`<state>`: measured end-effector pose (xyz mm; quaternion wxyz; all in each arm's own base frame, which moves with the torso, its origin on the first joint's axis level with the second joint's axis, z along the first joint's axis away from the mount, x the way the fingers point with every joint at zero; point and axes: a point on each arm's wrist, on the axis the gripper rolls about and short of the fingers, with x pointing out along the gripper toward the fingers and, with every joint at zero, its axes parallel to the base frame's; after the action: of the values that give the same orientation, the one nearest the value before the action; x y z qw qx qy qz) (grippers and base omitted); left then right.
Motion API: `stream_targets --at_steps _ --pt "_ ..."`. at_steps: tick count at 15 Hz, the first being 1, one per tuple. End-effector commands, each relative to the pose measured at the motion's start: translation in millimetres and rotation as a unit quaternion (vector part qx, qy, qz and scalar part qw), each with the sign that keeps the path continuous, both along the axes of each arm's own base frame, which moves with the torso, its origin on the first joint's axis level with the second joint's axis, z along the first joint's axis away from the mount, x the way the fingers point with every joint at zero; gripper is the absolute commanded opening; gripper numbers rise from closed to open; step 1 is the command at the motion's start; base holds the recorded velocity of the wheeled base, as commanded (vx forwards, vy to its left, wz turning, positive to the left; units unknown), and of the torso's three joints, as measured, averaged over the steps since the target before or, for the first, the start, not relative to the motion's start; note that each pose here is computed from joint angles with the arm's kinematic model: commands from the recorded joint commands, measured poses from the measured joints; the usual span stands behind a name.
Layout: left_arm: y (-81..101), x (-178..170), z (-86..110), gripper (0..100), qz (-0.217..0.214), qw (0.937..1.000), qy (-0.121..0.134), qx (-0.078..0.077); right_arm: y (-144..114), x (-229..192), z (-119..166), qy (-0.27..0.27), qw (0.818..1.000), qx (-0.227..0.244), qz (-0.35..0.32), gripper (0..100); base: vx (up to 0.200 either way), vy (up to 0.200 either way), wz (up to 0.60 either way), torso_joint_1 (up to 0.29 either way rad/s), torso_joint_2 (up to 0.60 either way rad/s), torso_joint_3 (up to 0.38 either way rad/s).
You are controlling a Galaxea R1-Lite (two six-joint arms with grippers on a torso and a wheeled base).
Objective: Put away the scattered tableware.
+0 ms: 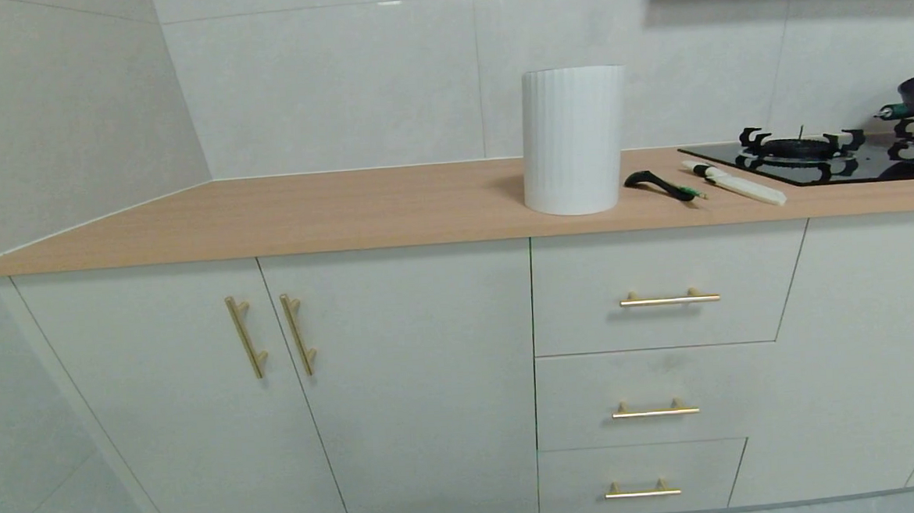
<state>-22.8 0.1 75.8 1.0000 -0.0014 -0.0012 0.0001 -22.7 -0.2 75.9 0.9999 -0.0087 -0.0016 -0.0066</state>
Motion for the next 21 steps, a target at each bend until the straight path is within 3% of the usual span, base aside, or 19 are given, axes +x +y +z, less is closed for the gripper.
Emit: stream_targets --at_steps 1,6,8,9,12,16,18,21 --pt "0.0 0.0 -0.2 100 0.001 1.0 0.0 0.0 0.0 0.1 0.1 0.0 1.0 0.006 0.0 100 0.0 0.0 0.0 0.0 0.0 0.0" --pt "0.0 0.0 0.0 100 0.0 1.0 0.0 0.0 0.0 -0.1 0.3 -0.002 1.0 0.004 0.0 100 0.0 0.0 0.0 0.0 0.0 0.0" --pt "0.0 0.0 0.0 100 0.001 1.0 0.0 0.0 0.0 -10.3 37.8 -0.064 0.998 0.018 0.009 100 0.0 0.0 0.0 0.0 0.0 0.0" --pt "0.0 0.0 -0.2 100 0.0 1.0 0.0 0.0 -0.1 -9.8 46.4 -0.059 0.998 0.024 0.017 100 0.0 0.0 0.0 0.0 0.0 0.0" --pt "0.0 0.0 -0.2 100 0.001 1.0 0.0 0.0 3.0 28.9 69.3 0.08 0.991 0.022 0.107 100 0.0 0.0 0.0 0.0 0.0 0.0" --pt "0.0 0.0 -0.2 100 0.0 1.0 0.0 0.0 19.4 110.6 78.8 0.276 0.951 0.007 0.139 100 0.0 0.0 0.0 0.0 0.0 0.0" --pt "0.0 0.0 -0.2 100 0.001 1.0 0.0 0.0 27.7 154.1 73.5 0.333 0.933 0.004 0.134 100 0.0 0.0 0.0 0.0 0.0 0.0" --pt "0.0 0.0 -0.2 100 0.0 1.0 0.0 0.0 39.0 213.7 43.5 0.391 0.912 0.0 0.126 100 0.0 0.0 0.0 0.0 0.0 0.0"
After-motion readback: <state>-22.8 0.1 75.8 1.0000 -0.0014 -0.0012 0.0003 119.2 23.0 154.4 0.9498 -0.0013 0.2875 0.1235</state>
